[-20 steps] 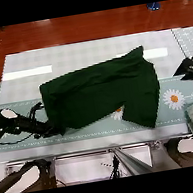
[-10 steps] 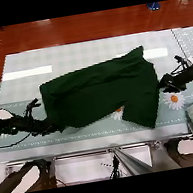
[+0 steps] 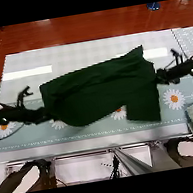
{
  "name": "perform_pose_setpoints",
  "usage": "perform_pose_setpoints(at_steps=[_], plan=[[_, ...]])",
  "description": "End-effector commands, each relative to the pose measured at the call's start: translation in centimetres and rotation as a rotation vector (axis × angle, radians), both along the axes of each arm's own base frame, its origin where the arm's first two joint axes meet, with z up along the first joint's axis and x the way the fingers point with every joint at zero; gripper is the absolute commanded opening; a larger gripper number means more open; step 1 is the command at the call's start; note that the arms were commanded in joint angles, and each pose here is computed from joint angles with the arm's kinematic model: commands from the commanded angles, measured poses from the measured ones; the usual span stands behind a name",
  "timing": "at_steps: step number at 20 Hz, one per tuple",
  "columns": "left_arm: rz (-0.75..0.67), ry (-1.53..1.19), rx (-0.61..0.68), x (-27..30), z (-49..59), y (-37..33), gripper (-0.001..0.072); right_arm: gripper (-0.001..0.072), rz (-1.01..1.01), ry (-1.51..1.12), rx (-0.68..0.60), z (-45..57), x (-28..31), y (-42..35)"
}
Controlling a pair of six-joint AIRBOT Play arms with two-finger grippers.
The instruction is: Fold the shirts.
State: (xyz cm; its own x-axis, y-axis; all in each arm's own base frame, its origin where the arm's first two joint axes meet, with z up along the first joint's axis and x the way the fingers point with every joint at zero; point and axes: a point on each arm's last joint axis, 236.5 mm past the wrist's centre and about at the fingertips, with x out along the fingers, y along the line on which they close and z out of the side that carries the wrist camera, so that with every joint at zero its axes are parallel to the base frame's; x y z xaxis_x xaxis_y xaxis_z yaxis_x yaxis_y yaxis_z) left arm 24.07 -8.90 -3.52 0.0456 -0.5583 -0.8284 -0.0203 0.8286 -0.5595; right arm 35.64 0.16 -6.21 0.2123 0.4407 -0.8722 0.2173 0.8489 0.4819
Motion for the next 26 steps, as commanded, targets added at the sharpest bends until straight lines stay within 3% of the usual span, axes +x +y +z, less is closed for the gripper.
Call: perform_pose_setpoints(at_steps=[1,5,9,12,16,20,26], plan=[[-0.008,-0.261,0.040,5.0,8.9,0.7,0.0016,0.0038,0.072,-0.287,0.015,11.3,3.7,1.5],[0.018,-0.824,0.138,7.5,29.6,1.2,0.0016,0.0038,0.060,-0.864,-0.095,33.8,3.9,2.7],[0.089,-1.404,0.224,0.3,49.7,0.5,0.0016,0.0037,-0.052,-1.379,-0.242,52.6,-4.6,3.6],[0.199,-1.616,0.278,-6.5,56.7,1.1,0.0016,0.0037,-0.131,-1.535,-0.321,58.5,-11.3,4.0],[0.295,-1.549,0.357,-11.0,55.2,2.8,0.0016,0.0037,-0.220,-1.497,-0.438,58.6,-17.1,3.0],[0.260,-1.278,0.459,-12.4,48.6,4.3,0.0015,0.0037,-0.222,-1.268,-0.557,53.2,-19.1,1.2],[0.222,-1.043,0.488,-11.1,42.8,5.4,0.0016,0.0036,-0.001,-0.768,-0.544,42.0,-17.7,0.6]])
